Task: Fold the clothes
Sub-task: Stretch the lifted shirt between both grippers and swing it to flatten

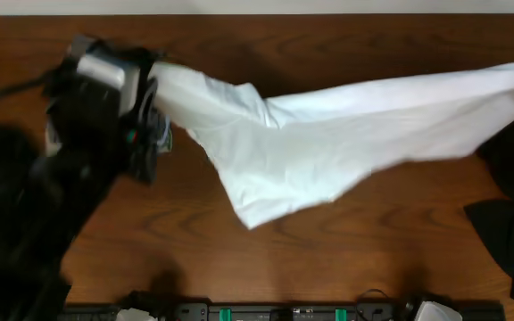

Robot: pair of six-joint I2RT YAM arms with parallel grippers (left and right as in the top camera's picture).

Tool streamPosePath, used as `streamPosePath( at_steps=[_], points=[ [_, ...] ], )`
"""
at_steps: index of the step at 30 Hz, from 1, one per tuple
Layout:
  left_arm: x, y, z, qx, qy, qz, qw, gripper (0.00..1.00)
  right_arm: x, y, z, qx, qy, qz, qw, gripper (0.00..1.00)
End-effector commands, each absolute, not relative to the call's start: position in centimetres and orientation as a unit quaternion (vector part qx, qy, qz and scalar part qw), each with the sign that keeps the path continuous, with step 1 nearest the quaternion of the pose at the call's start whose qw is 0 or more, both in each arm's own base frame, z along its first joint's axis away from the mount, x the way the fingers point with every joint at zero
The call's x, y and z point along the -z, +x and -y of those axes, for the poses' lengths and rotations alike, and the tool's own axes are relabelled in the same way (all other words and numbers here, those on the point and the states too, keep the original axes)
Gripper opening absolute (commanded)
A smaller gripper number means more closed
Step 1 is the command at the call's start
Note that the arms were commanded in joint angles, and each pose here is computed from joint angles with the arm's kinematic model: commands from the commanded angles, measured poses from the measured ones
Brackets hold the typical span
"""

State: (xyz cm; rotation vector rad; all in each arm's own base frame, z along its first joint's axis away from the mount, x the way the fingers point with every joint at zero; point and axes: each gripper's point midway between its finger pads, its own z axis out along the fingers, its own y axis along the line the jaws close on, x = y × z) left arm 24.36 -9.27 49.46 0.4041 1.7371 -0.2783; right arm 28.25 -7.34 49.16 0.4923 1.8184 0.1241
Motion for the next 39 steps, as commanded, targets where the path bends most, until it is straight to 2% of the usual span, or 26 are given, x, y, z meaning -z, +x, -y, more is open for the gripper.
streamPosePath(
  at_steps=[1, 7, 13, 18, 22, 27, 30, 34, 36, 39],
  points=[
    [-52.7, 20.0, 8.8, 0.128, 0.194, -0.712, 0.663, 0.06, -51.4, 25.2, 7.7, -0.014, 0.218, -0.753, 0.620, 0.01],
    [-54.0, 17.0, 7.5, 0.116, 0.184, -0.688, 0.693, 0.06, -51.7, 24.1, 8.3, -0.003, 0.245, -0.741, 0.625, 0.01],
    [-52.8, 20.1, 6.9, 0.079, 0.168, -0.715, 0.674, 0.06, -50.0, 26.8, 8.1, -0.035, 0.236, -0.766, 0.597, 0.01],
    [-50.7, 26.5, 8.4, 0.073, 0.171, -0.748, 0.637, 0.06, -47.9, 30.8, 6.8, -0.093, 0.204, -0.795, 0.564, 0.01],
    [-48.3, 34.0, 10.4, 0.071, 0.174, -0.765, 0.616, 0.06, -45.6, 36.1, 6.6, -0.122, 0.185, -0.813, 0.539, 0.01],
    [-46.2, 44.0, 12.6, 0.049, 0.185, -0.748, 0.636, 0.05, -45.7, 43.3, 7.5, -0.137, 0.152, -0.788, 0.580, 0.01],
    [-49.3, 46.4, 12.6, 0.040, 0.169, -0.717, 0.675, 0.06, -48.1, 45.4, 7.9, -0.145, 0.117, -0.752, 0.632, 0.01],
    [-56.5, 45.2, 12.5, 0.043, 0.159, -0.665, 0.728, 0.06, -51.6, 44.9, 9.0, -0.148, 0.085, -0.711, 0.682, 0.01],
    [-58.7, 44.0, 12.2, 0.044, 0.156, -0.649, 0.743, 0.06, -51.9, 44.5, 9.9, -0.145, 0.087, -0.708, 0.686, 0.01],
    [-58.9, 43.6, 12.1, 0.030, 0.169, -0.650, 0.741, 0.06, -50.3, 44.4, 10.6, -0.137, 0.095, -0.727, 0.666, 0.01]
  ],
)
